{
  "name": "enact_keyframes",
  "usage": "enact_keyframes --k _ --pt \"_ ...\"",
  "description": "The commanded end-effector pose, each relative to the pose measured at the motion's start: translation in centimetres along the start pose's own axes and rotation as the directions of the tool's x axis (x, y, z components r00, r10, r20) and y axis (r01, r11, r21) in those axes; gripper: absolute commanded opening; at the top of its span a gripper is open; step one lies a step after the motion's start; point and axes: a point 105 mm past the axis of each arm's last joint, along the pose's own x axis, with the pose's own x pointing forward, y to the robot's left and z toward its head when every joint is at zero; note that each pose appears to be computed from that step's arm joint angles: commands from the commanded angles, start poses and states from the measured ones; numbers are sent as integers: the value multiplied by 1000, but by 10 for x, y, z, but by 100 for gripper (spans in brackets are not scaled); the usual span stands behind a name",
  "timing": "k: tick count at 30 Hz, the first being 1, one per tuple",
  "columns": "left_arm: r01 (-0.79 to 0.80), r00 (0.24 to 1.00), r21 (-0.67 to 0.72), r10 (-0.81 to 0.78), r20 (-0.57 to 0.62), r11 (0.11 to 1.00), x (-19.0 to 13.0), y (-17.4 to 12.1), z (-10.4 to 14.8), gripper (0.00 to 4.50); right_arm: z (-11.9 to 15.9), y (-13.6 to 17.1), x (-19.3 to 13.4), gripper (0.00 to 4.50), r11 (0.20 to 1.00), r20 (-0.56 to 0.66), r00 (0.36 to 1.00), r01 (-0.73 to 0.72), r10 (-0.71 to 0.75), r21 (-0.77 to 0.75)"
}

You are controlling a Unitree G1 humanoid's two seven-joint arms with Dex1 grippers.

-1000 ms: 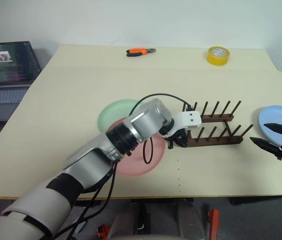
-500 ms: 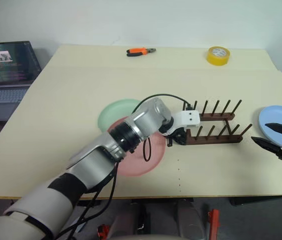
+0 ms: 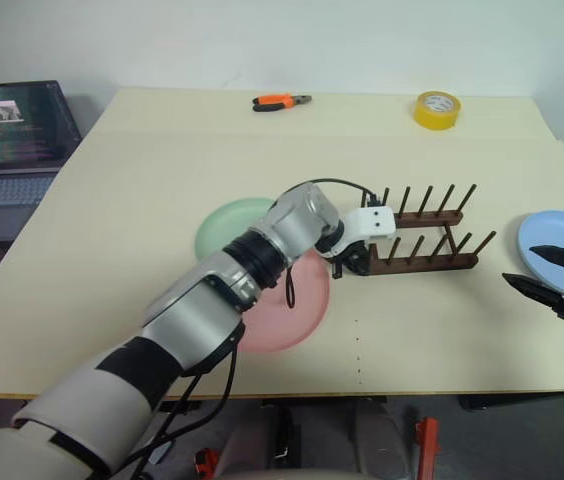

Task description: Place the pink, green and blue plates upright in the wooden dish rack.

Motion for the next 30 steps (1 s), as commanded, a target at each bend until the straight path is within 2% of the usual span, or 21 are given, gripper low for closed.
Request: enact_keyframes --k 1,15,25,30 --pt "-23 999 51 21 43 998 -7 5 17 101 11 -5 -4 371 999 12 1000 18 -18 -46" --pt "-78 996 69 75 50 995 -8 13 20 101 10 -4 -5 371 999 8 1000 19 -19 -44" --pt "-140 990 61 137 43 988 -13 23 17 447 10 -3 -1 371 999 11 1000 12 -12 -41" --pt "-158 987 65 155 47 985 -23 29 17 447 10 -4 -1 371 999 7 1000 12 -11 -42"
